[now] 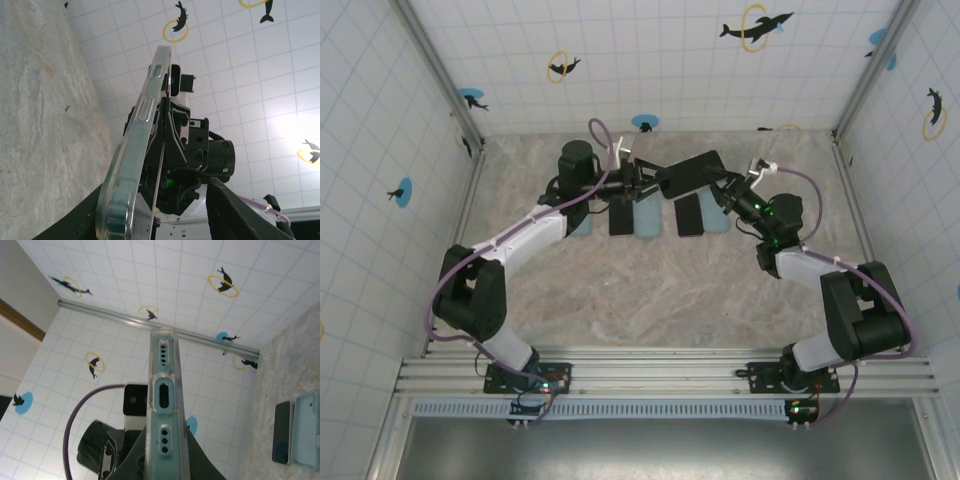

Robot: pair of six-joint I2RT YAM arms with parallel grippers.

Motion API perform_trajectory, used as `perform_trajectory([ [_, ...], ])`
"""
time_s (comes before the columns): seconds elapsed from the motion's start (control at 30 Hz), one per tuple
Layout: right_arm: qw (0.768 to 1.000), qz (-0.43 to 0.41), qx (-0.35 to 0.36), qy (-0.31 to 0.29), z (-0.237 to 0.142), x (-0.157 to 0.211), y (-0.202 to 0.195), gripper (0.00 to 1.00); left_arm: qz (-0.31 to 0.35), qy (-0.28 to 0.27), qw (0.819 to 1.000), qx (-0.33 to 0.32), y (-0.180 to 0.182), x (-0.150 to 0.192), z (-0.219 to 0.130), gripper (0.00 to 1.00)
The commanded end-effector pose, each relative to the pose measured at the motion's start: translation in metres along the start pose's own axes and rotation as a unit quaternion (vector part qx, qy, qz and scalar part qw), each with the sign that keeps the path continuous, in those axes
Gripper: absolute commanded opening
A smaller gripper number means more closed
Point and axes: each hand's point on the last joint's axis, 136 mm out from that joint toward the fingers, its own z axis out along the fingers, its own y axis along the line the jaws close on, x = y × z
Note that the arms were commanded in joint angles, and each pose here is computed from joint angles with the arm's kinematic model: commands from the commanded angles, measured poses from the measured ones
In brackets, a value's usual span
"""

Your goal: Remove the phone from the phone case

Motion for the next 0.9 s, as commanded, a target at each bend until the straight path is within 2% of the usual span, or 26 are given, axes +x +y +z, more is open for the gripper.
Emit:
perform_trajectory([
  [0.0, 0.994, -0.003, -0.020, -0.110, -0.007, -0.024, 0.020, 0.02, 0.019, -0.064, 0.998, 0.015, -0.017, -0.015, -0.009, 0.51],
  [0.17, 0.974, 0.016, -0.002, -0.226, -0.017, -0.033, 0.014, 0.01, 0.002, -0.172, 0.985, -0.006, -0.013, -0.031, -0.022, 0.55],
  [0.37, 0.957, 0.022, -0.019, -0.287, -0.015, -0.026, 0.018, 0.01, -0.040, -0.221, 0.974, -0.009, -0.013, -0.024, -0.015, 0.57],
  [0.57, 0.955, 0.023, -0.031, -0.294, -0.004, -0.017, 0.022, 0.02, -0.071, -0.247, 0.966, -0.018, -0.007, -0.016, -0.009, 0.56],
  [0.87, 0.948, 0.018, -0.039, -0.315, 0.007, -0.001, 0.026, 0.03, -0.092, -0.275, 0.957, 0.001, -0.016, -0.015, 0.009, 0.47],
])
